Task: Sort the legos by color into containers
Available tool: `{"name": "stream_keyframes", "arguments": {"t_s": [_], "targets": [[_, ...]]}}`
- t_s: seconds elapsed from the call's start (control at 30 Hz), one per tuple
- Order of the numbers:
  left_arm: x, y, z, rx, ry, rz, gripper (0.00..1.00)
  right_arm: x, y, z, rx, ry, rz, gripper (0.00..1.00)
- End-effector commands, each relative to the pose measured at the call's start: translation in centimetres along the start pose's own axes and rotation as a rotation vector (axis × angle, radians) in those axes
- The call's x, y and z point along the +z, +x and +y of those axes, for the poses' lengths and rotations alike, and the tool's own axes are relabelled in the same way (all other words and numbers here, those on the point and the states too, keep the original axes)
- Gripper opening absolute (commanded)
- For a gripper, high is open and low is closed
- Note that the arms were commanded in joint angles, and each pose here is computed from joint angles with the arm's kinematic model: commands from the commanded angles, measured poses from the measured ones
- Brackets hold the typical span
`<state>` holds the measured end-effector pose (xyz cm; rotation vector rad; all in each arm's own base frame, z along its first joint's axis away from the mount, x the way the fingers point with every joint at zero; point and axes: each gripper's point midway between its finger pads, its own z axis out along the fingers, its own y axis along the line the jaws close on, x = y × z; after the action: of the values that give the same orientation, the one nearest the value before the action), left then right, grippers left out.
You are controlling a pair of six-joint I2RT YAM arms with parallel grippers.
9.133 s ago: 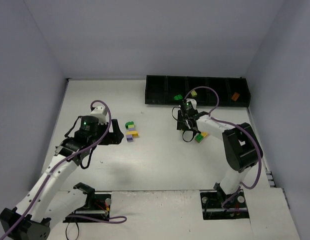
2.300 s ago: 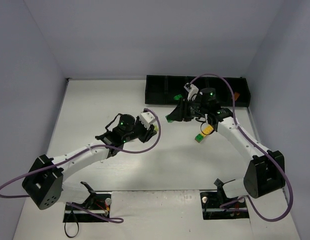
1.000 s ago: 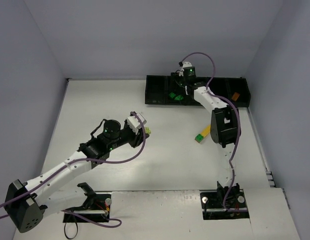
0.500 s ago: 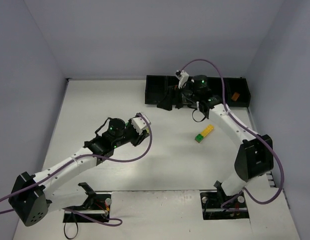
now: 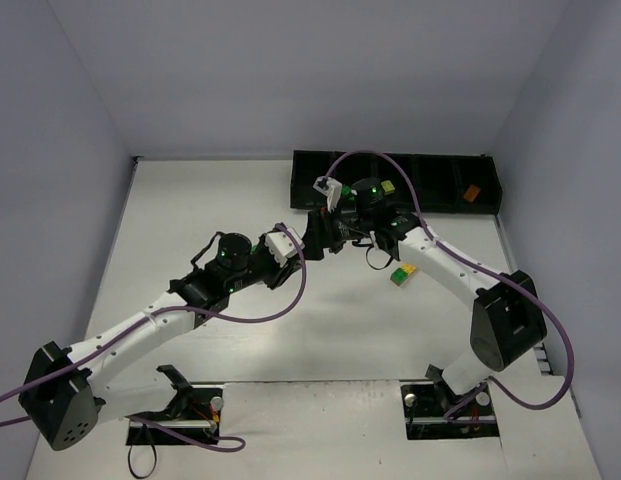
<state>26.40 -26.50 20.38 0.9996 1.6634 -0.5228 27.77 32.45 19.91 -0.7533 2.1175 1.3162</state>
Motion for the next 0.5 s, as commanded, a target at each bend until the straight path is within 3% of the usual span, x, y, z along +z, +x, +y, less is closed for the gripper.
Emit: {"name": "stream_keyframes", "arguments": {"t_s": [0.0,0.23,0.33,0.4,0.43,0.47], "targets": [[-0.1,-4.8,1.2,0.043,-0.027,-0.137,0.00,-0.5,-1.6,2.9,-0.077,-0.062,-0.059,0.74],[0.0,-5.0,1.5,0.046,-0.042,-0.146,0.00,-0.1,-0.7,2.8,-0.060,-0.064,-0.044,0.70],[0.1,-5.1,1.5,0.045,-0.042,-0.148,0.00,0.0,-0.4,2.7,-0.062,-0.062,-0.039,0.55],[0.2,-5.0,1.5,0.042,-0.043,-0.146,0.05,0.1,-0.4,2.4,-0.064,-0.052,-0.040,0.32],[0.2,-4.9,1.7,0.033,-0.051,-0.144,0.10,0.1,-0.5,2.2,-0.068,-0.045,-0.043,0.22],[0.3,-4.7,1.8,0.032,-0.057,-0.141,0.19,0.1,-0.7,2.0,-0.078,-0.036,-0.048,0.06]]}}
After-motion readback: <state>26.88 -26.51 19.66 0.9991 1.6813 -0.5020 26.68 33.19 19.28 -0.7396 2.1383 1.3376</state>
